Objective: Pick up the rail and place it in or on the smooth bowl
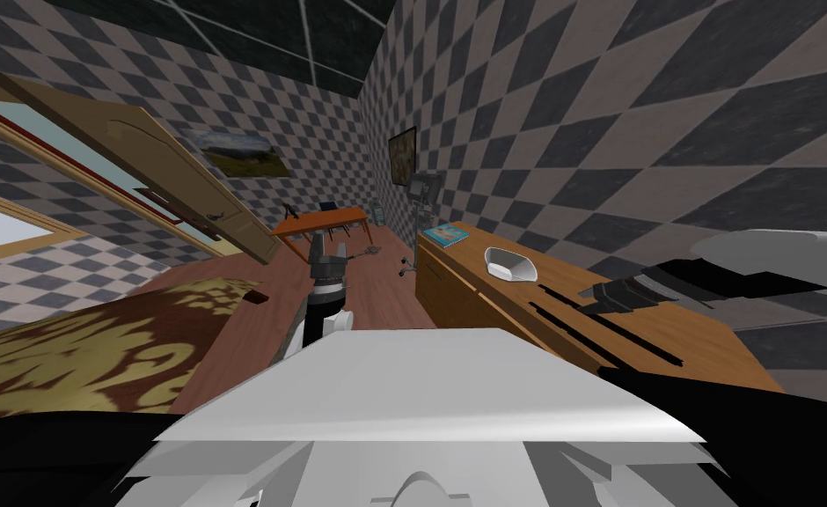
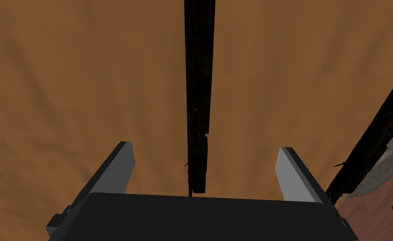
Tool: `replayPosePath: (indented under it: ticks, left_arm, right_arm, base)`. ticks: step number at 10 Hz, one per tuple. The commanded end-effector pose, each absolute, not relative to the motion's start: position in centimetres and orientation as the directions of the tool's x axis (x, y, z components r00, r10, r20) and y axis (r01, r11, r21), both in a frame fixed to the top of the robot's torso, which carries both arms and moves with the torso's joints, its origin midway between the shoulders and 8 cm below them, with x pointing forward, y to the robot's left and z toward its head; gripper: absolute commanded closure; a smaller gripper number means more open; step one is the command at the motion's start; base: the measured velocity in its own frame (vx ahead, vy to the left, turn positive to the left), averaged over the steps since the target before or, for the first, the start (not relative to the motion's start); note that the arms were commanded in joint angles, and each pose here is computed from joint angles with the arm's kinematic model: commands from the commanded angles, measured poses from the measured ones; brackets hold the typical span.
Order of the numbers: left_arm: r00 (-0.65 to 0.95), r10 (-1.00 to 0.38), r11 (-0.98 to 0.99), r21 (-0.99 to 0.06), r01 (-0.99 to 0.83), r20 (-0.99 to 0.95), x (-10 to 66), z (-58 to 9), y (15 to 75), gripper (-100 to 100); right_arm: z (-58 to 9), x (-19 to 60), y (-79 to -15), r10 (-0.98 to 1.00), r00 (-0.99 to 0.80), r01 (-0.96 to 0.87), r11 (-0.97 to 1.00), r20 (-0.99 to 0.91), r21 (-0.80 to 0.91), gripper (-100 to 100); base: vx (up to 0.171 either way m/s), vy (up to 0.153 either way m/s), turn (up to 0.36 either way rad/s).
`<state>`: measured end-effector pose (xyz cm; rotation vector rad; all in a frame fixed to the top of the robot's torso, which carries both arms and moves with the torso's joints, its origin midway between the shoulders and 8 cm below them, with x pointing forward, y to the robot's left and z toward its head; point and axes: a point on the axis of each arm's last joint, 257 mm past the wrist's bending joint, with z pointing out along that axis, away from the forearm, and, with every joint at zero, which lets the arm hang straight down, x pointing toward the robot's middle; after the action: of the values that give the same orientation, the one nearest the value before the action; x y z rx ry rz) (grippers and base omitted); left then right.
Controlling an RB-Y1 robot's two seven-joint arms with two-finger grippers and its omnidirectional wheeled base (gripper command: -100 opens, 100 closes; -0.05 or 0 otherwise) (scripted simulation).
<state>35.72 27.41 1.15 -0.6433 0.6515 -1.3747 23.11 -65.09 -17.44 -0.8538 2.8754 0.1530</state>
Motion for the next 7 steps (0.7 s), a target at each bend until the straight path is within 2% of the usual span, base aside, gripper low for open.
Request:
replayPosePath:
  ticks: [1, 3, 4, 7]
  left_arm:
    - [0.083, -0.996, 0.087, -0.743, 0.664, -0.043, 35.72, 1.15, 27.41, 0]
    - [0.083, -0.996, 0.087, -0.743, 0.664, -0.043, 35.72, 1.15, 27.41, 0]
    - [0.083, -0.996, 0.087, -0.743, 0.664, -0.043, 35.72, 1.15, 27.41, 0]
    - [0.083, -0.996, 0.087, -0.743, 0.664, -0.043, 35.72, 1.15, 27.41, 0]
  right_arm:
    - [-18.88, 23.45, -65.15, -0.536, -0.829, -0.549, 0.834, -0.163, 0.054, -100]
    - [-18.92, 23.3, -65.19, -0.535, -0.829, -0.549, 0.834, -0.162, 0.055, -100]
    - [-19.0, 23.35, -65.22, -0.536, -0.829, -0.55, 0.834, -0.163, 0.053, 100]
    - [-18.84, 23.41, -65.35, -0.535, -0.829, -0.548, 0.835, -0.164, 0.049, 100]
  base:
    - [-0.01, 0.014, 0.012]
    - [-0.016, 0.022, 0.005]
    - [0.0, 0.0, 0.0]
    - [0.0, 0.0, 0.0]
